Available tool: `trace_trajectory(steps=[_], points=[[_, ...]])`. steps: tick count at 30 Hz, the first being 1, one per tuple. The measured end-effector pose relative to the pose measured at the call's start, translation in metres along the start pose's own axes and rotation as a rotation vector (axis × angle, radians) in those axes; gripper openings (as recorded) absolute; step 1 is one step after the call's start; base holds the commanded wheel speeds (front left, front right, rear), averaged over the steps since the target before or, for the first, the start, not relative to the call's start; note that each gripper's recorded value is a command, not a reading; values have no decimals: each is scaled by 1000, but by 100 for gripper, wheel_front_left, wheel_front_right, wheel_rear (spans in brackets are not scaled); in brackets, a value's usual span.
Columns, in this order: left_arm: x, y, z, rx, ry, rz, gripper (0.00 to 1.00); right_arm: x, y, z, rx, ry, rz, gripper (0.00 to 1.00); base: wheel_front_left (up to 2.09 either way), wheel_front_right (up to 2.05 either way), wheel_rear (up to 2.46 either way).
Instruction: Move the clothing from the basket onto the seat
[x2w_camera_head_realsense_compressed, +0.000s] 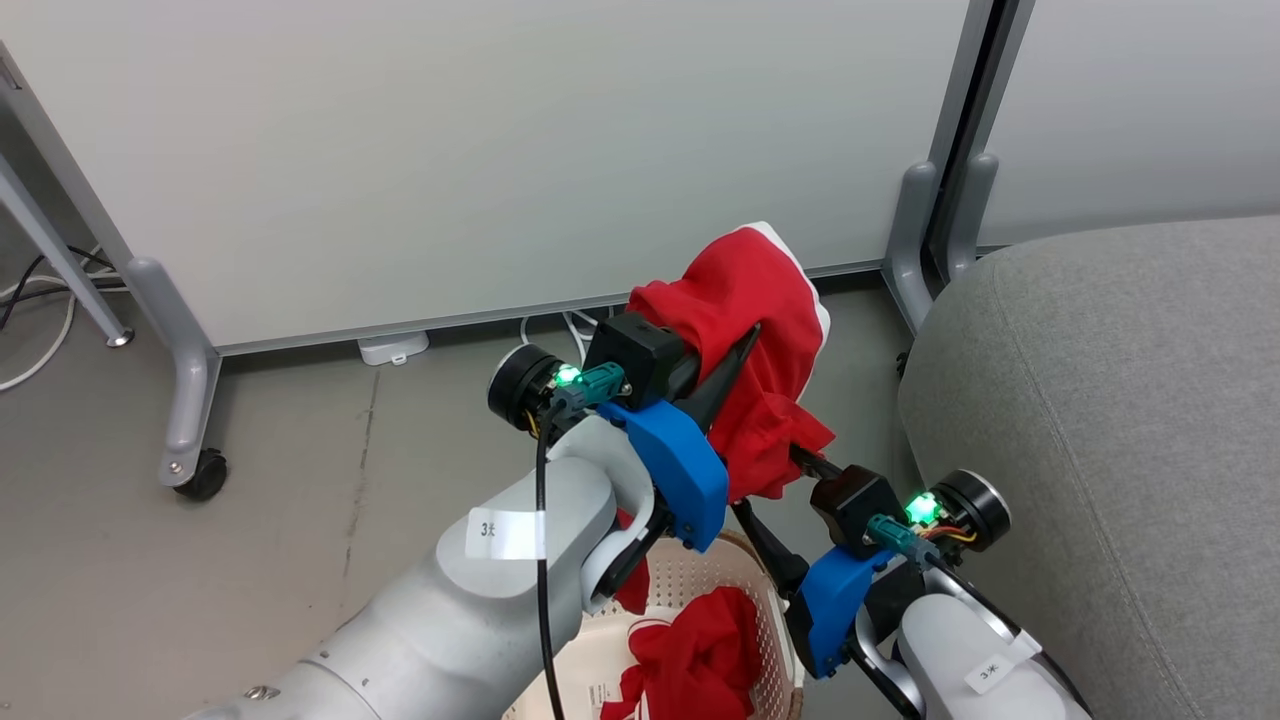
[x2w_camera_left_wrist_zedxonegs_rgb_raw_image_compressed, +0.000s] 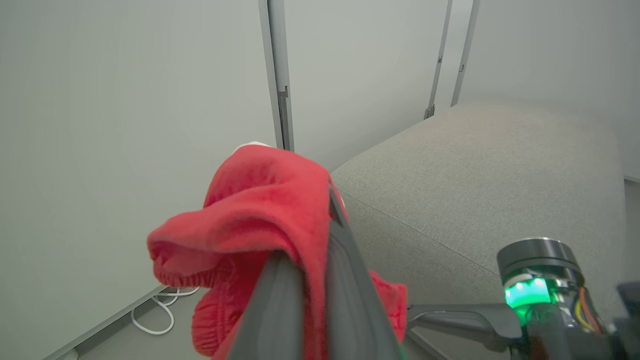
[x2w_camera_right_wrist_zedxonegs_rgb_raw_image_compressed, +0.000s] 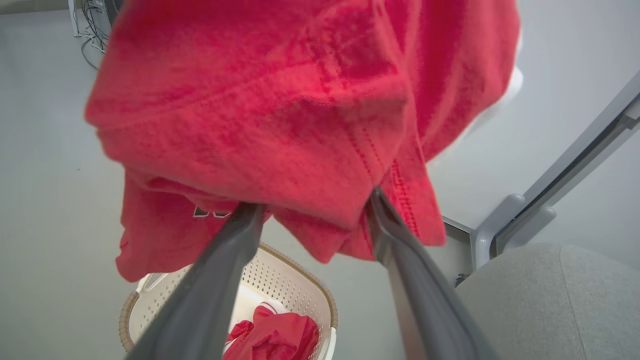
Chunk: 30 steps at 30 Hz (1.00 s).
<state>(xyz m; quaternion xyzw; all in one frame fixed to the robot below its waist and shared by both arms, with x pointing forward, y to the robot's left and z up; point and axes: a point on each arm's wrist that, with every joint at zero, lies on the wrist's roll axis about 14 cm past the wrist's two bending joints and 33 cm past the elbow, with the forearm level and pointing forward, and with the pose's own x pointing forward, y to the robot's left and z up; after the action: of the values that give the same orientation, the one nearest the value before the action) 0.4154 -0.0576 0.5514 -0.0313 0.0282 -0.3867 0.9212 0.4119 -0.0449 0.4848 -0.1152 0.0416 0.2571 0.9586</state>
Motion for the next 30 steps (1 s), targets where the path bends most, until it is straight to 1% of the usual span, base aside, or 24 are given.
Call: trace_trajectory(steps=[4, 10, 11, 12, 13, 14, 15, 30], points=[[-1, -2, 1, -1, -2, -6, 0, 5, -1, 13, 4, -45, 5, 100, 0, 0, 0], [-2, -4, 3, -3, -6, -9, 0, 7, -2, 24, 40, -90, 5, 100, 0, 0, 0], [-2, -4, 3, -3, -6, -10, 0, 8, -2, 26, 51, -95, 3, 98, 0, 0, 0], [-2, -5, 3, -2, -7, -10, 0, 8, -3, 27, 64, -101, 0, 66, 0, 0, 0], [-2, -5, 4, -2, -8, -11, 0, 8, -4, 28, 70, -107, -1, 28, 0, 0, 0], [-2, -5, 4, -2, -8, -11, 0, 8, -4, 28, 78, -107, -3, 28, 0, 0, 0], [-2, -5, 4, -2, -8, -11, 0, 7, -4, 28, 86, -107, -4, 0, 0, 0, 0], [2, -7, 0, -2, 2, -18, 0, 3, -13, 21, 116, -99, -33, 0, 0, 0, 0]])
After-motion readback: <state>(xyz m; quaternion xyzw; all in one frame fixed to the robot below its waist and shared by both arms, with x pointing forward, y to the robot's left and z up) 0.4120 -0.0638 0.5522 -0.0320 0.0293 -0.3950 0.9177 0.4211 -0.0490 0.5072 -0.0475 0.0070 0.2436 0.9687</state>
